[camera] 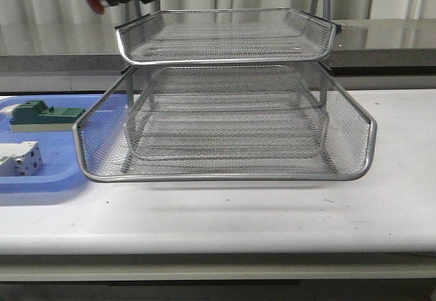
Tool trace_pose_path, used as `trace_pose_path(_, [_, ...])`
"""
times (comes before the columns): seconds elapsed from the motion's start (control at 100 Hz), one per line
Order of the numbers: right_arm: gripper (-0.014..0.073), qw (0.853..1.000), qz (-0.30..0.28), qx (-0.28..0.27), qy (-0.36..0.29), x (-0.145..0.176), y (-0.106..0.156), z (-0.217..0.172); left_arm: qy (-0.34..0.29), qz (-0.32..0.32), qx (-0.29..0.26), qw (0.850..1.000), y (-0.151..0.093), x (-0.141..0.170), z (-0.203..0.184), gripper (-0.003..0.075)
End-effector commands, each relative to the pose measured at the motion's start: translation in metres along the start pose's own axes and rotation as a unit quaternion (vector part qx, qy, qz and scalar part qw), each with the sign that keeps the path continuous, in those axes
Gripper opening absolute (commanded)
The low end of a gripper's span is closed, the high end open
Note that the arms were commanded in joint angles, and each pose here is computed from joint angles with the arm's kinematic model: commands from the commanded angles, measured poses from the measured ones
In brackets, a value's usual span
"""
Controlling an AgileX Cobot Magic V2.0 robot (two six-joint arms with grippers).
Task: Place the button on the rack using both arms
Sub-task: 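Lift the red push button with the left gripper toward the rack, then lower the button into the pulled-out tray and open the left gripper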
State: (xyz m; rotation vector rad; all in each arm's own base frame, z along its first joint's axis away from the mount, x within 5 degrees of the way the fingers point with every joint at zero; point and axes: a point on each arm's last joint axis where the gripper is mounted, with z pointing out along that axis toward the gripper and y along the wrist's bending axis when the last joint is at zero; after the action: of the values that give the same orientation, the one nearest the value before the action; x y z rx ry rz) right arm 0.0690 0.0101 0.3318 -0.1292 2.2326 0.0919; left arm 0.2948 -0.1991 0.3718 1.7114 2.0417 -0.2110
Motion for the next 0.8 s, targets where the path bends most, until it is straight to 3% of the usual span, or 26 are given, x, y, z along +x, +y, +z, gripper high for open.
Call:
trace_pose_path(0.0, [-0.0071,0.999,-0.003,0.004,-0.044,-0.013,0.0,-0.007,-0.033,0.015,0.009,0.999,-0.016,-0.018,-0.01,0.0095])
trace_pose_path(0.49, [-0.0071,0.999,-0.003,0.004,-0.044,-0.013,0.0,-0.007,-0.014,0.025,0.039,0.999,-0.016,-0.042,0.082,0.0115])
trace_pose_path(0.56, [-0.0071,0.999,-0.003,0.004,-0.044,-0.013,0.0,-0.007,-0.005,0.025,0.044,0.999,-0.016,-0.041,0.089,0.0172])
trace_pose_path(0.73, [-0.0071,0.999,-0.003,0.004,-0.044,-0.013,0.0,-0.007,0.004,0.025,0.047,0.999,-0.015,-0.039,0.095,0.0449])
trace_pose_path(0.79, [-0.0071,0.999,-0.003,0.004,-0.044,-0.013,0.0,-0.007,0.004,0.025,0.047,0.999,-0.015,-0.039,0.095,0.0511])
